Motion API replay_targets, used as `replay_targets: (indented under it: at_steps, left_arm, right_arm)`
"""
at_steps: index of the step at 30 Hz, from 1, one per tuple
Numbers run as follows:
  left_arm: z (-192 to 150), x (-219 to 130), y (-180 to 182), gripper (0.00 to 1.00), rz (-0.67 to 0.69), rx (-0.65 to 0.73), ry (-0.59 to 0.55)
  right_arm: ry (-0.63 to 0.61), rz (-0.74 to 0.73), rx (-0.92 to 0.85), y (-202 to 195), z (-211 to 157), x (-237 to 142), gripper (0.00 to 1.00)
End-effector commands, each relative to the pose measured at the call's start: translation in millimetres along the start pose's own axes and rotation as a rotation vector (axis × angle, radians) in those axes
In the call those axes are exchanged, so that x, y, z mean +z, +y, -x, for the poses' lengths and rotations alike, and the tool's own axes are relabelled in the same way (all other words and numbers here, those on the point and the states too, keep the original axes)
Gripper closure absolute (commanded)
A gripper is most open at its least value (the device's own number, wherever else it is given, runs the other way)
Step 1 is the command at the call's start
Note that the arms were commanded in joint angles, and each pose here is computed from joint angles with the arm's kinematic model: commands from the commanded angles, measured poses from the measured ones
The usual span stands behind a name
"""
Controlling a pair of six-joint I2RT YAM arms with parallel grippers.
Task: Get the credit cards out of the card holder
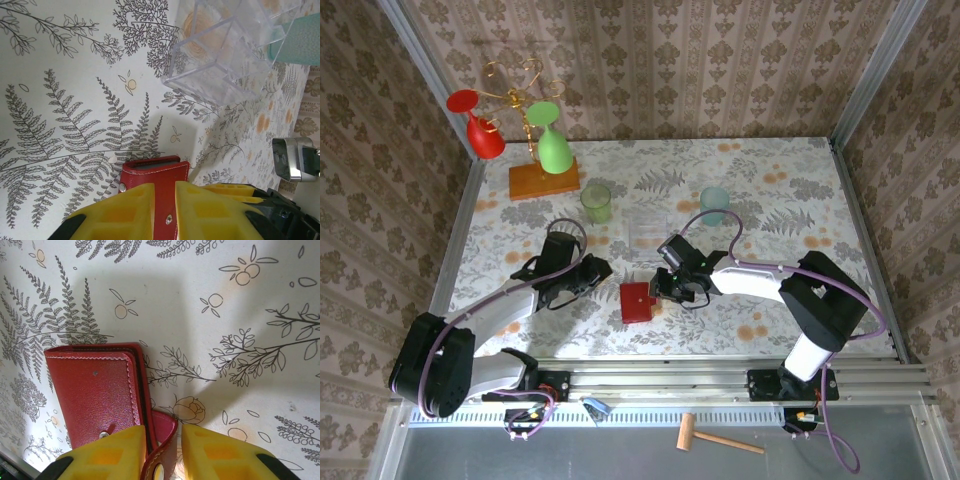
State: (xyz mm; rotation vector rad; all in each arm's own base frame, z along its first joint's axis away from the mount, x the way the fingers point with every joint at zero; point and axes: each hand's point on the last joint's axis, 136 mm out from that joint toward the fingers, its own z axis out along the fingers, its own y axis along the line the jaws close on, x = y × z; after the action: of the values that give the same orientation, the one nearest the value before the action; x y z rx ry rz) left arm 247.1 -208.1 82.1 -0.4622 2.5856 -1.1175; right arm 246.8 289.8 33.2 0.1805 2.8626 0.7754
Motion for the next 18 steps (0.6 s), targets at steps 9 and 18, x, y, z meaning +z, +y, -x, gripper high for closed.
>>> replay_targets:
  at_steps: [9, 18]
  left_arm:
    - [4, 5, -9, 0.81, -0.026, 0.007, 0.008]
    - [2, 14, -20, 0.80, -0.039, 0.030, 0.034]
  right_arm:
    - [0.008, -0.012, 0.022, -2, -1, -5, 0.98]
    - [-0.059, 0.026, -0.001, 12, 8, -36, 1.00]
